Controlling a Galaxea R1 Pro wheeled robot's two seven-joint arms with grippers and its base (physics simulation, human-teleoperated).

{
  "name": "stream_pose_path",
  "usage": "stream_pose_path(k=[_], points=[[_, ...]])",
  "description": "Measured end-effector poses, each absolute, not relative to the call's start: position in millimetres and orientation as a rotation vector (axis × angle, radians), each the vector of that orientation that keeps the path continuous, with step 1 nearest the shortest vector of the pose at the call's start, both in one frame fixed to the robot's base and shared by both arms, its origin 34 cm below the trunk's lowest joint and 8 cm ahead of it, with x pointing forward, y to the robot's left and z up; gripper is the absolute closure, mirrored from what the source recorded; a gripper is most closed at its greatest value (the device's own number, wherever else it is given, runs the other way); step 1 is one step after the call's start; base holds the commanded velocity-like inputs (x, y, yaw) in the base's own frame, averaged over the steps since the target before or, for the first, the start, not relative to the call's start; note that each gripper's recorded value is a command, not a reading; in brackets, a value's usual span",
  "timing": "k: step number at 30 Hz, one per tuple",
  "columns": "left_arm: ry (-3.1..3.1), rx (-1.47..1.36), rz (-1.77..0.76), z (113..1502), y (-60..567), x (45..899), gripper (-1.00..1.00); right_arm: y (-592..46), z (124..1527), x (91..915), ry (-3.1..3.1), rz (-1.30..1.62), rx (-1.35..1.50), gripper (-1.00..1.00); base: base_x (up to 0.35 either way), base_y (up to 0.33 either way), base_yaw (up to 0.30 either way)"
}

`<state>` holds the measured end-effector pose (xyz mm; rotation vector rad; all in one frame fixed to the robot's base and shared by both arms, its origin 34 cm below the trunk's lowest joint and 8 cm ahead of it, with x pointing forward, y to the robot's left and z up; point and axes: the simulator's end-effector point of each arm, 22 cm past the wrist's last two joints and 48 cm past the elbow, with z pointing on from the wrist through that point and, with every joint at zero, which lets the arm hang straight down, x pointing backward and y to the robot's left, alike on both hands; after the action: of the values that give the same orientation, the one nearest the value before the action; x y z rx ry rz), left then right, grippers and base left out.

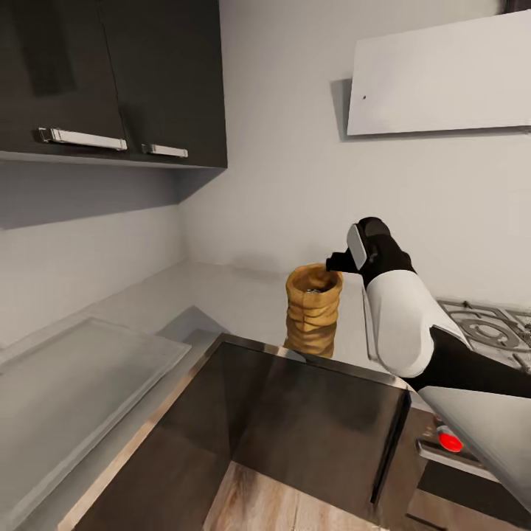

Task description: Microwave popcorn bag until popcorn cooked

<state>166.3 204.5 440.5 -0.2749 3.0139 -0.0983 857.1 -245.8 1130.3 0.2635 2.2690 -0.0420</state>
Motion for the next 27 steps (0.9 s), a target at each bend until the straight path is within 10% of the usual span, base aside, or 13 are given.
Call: stream_pose_path(k=[27], points=[[3.013,-0.276,-0.098,440.6,204.6,166.3,-1.00,-246.0,1130.9,856.6,2.268,-0.038,0.266,-1.00,-0.033,0.000,0.082]])
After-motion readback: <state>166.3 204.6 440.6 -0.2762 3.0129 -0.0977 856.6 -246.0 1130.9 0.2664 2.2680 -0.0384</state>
